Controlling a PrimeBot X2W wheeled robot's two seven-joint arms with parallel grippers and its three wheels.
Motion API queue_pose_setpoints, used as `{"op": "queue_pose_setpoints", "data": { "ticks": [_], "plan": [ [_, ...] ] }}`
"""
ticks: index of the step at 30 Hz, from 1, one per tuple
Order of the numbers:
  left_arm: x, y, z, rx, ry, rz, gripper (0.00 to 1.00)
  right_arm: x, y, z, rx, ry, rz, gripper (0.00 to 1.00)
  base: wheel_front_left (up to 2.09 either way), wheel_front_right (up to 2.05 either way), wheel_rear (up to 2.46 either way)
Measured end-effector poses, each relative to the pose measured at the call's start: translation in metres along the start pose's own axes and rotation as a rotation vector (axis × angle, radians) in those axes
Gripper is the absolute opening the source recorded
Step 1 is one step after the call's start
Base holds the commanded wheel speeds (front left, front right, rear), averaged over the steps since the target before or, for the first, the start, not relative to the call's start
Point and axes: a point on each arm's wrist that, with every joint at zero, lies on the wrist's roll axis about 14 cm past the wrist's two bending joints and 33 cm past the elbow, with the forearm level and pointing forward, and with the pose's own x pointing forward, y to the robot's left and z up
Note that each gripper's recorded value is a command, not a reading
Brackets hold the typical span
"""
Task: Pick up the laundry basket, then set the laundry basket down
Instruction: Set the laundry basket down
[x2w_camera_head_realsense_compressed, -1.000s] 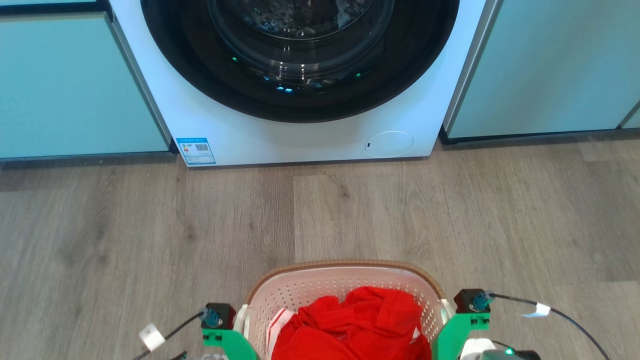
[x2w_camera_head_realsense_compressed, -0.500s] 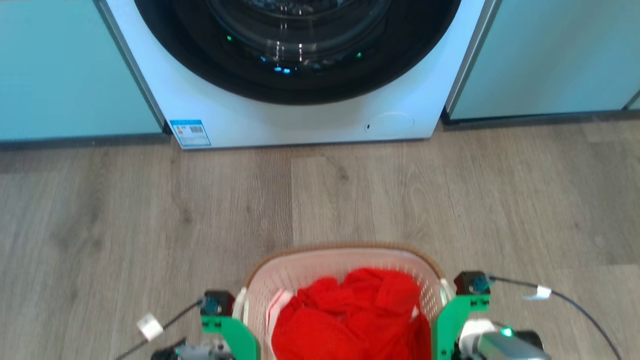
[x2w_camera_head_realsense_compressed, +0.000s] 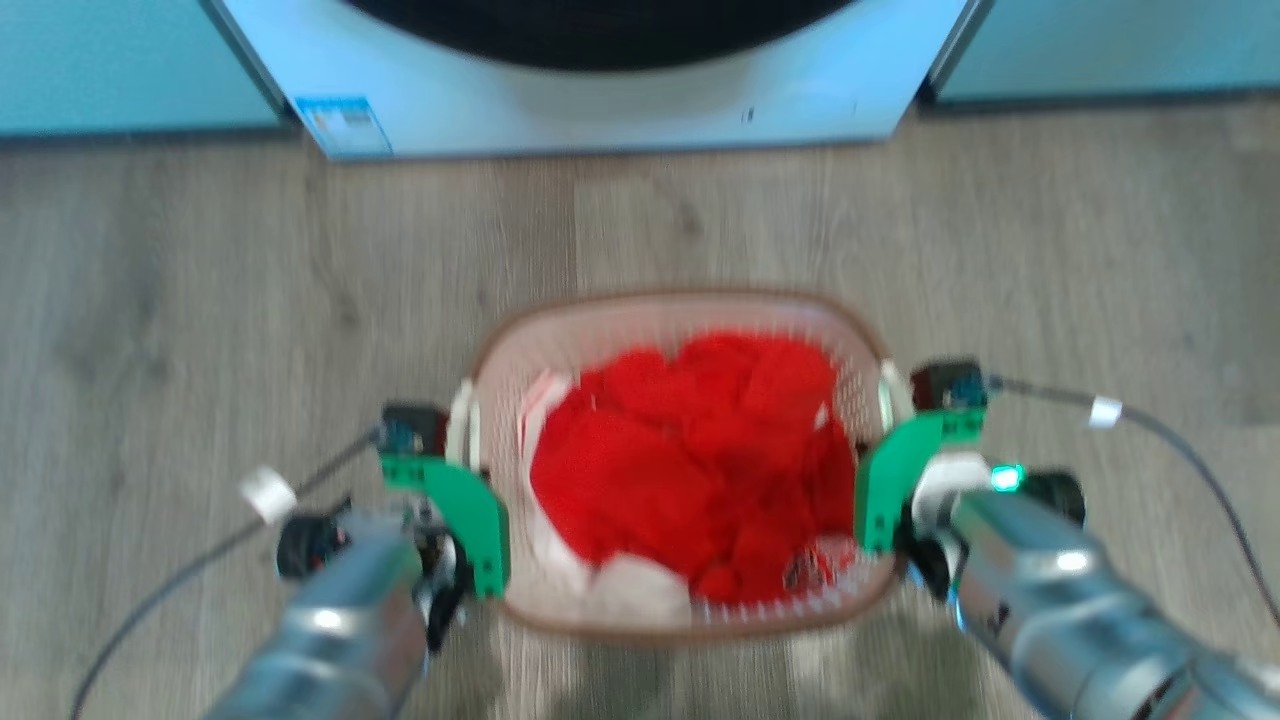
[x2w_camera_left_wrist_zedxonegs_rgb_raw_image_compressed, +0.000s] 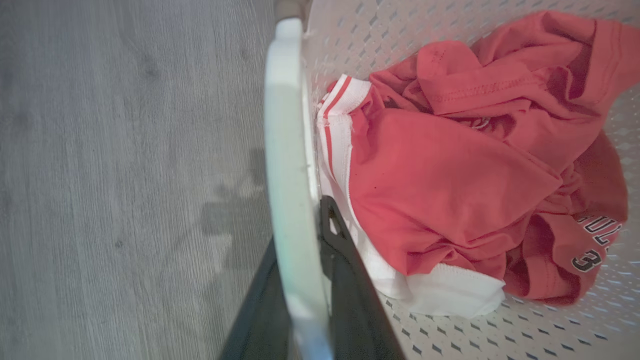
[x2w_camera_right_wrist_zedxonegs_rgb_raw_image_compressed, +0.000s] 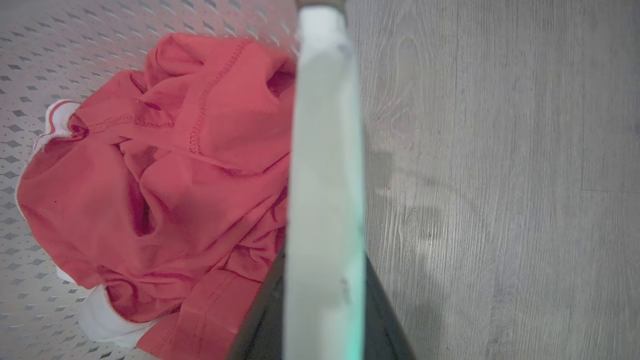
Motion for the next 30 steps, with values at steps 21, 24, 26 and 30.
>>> {"op": "queue_pose_setpoints", "data": {
  "ticks": [21,24,26,30],
  "plan": [
    [0.12,0.048,0.019,-0.015,0.047,0.009,0.0,0.136,-0.039,0.013,0.006,0.058,0.006,0.0,0.0,0.0,0.0],
    [0.129,0.052,0.012,-0.012,0.06,0.01,0.0,0.148,-0.042,0.006,0.008,0.073,0.006,0.0,0.0,0.0,0.0],
    [0.134,0.055,0.008,-0.014,0.069,0.011,0.0,0.153,-0.044,-0.001,0.013,0.084,0.005,0.0,0.0,0.0,0.0],
    [0.139,0.057,-0.004,-0.019,0.092,0.012,0.0,0.161,-0.047,-0.012,0.018,0.104,0.001,0.0,0.0,0.0,0.0]
  ]
}}
